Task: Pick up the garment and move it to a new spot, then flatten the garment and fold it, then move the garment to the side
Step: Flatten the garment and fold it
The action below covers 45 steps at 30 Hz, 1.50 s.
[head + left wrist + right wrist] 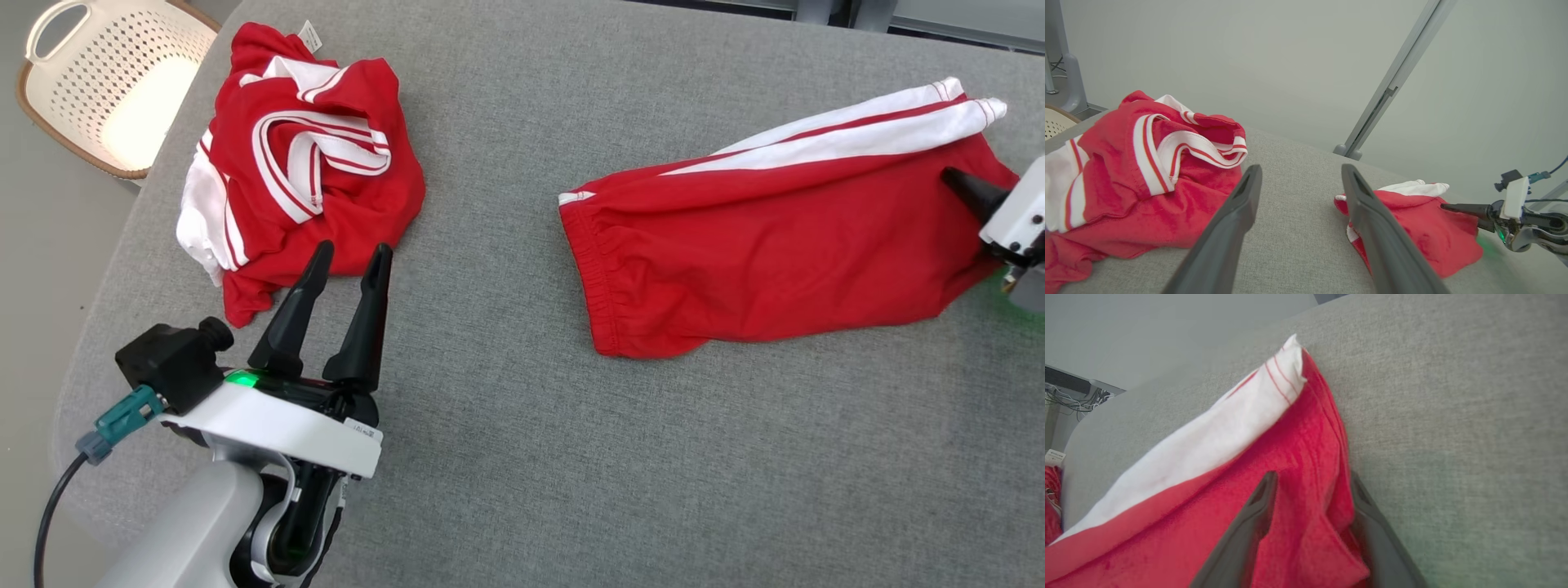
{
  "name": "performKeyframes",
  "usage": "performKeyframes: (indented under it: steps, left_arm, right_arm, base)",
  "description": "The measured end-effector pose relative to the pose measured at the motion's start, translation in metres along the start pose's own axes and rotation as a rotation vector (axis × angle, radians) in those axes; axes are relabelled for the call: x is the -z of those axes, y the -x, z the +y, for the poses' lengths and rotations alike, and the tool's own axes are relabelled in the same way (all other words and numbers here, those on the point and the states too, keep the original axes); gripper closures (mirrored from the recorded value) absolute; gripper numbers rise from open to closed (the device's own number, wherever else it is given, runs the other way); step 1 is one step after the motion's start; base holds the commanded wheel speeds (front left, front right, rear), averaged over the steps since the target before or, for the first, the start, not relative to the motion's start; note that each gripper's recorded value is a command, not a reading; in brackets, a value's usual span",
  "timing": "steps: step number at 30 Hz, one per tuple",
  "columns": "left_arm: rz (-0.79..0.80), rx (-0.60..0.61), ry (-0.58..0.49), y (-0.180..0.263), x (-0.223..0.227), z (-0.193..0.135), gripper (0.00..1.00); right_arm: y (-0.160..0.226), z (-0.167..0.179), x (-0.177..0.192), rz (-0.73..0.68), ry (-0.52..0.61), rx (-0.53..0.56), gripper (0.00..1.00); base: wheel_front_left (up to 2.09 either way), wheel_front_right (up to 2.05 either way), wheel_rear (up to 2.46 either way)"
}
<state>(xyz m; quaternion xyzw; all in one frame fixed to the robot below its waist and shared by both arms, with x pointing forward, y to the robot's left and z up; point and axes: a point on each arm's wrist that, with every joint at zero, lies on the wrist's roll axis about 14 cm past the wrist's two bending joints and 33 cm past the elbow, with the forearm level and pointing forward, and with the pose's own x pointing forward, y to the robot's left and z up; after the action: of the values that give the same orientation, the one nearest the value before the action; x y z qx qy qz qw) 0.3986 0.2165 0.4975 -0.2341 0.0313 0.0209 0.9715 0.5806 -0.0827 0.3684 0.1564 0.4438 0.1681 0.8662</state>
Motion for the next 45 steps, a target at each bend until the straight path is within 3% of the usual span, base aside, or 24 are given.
performKeyframes:
  steps: [13,22,26,31,36,45]
  left_arm:
    - [0.002,0.048,-0.011,0.011,0.009,-0.017,0.0]
    - [0.018,0.124,0.004,0.016,0.017,-0.043,0.0]
    - [0.032,0.167,0.001,0.021,0.021,-0.056,0.0]
    - [0.015,0.203,0.008,0.022,0.017,-0.069,0.0]
    - [0.016,0.225,0.019,0.026,0.02,-0.079,0.0]
    - [0.005,0.195,0.017,0.035,0.015,-0.07,0.0]
  right_arm:
    - [0.042,0.007,-0.009,-0.211,-0.093,-0.037,1.0]
    - [0.095,-0.033,0.013,-0.312,-0.168,0.025,1.0]
    - [0.13,-0.067,0.02,-0.386,-0.209,0.098,1.0]
    - [0.152,-0.077,0.014,-0.447,-0.209,0.121,1.0]
    - [0.156,-0.048,0.003,-0.466,-0.14,0.057,1.0]
    - [0.133,0.045,-0.015,-0.439,0.046,-0.115,1.0]
  base:
    - [0.0,0.0,0.0]
    - [0.0,0.0,0.0]
    - [0.0,0.0,0.0]
    - [0.0,0.0,0.0]
    - [0.0,0.0,0.0]
    - [0.0,0.0,0.0]
